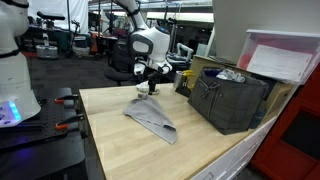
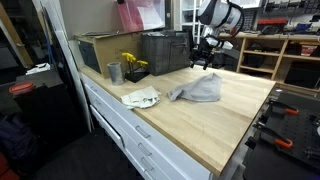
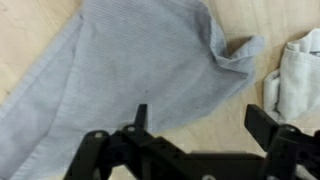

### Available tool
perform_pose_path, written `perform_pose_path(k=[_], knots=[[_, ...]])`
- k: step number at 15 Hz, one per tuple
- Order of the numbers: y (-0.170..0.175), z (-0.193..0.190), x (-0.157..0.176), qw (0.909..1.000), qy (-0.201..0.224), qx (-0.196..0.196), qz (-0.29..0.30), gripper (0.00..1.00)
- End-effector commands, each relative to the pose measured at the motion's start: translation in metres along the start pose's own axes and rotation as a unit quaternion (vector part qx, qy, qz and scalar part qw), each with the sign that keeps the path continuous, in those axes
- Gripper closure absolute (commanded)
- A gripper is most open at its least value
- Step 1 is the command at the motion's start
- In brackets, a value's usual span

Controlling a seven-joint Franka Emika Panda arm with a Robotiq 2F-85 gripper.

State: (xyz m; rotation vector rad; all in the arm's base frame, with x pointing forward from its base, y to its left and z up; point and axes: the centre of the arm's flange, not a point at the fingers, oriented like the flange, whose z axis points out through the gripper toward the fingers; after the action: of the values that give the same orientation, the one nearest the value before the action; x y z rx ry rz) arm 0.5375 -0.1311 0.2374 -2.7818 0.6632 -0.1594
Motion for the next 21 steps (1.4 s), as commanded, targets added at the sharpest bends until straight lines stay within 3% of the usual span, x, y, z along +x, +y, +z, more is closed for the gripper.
perform_pose_path(k=[1,9,17,18,19,21], knots=[[0.028,0.020,-0.020,0.9984,-0.027,-0.018,0.045,0.00],[0.059,0.082,-0.077,0.9905,-0.112,-0.049,0.062,0.00],[0.070,0.124,-0.082,0.9855,-0.120,-0.078,0.092,0.00],[0.068,0.127,-0.080,0.9853,-0.117,-0.081,0.094,0.25],[0.068,0.128,-0.077,0.9853,-0.114,-0.082,0.097,0.26],[0.069,0.125,-0.073,0.9848,-0.109,-0.086,0.104,0.41]])
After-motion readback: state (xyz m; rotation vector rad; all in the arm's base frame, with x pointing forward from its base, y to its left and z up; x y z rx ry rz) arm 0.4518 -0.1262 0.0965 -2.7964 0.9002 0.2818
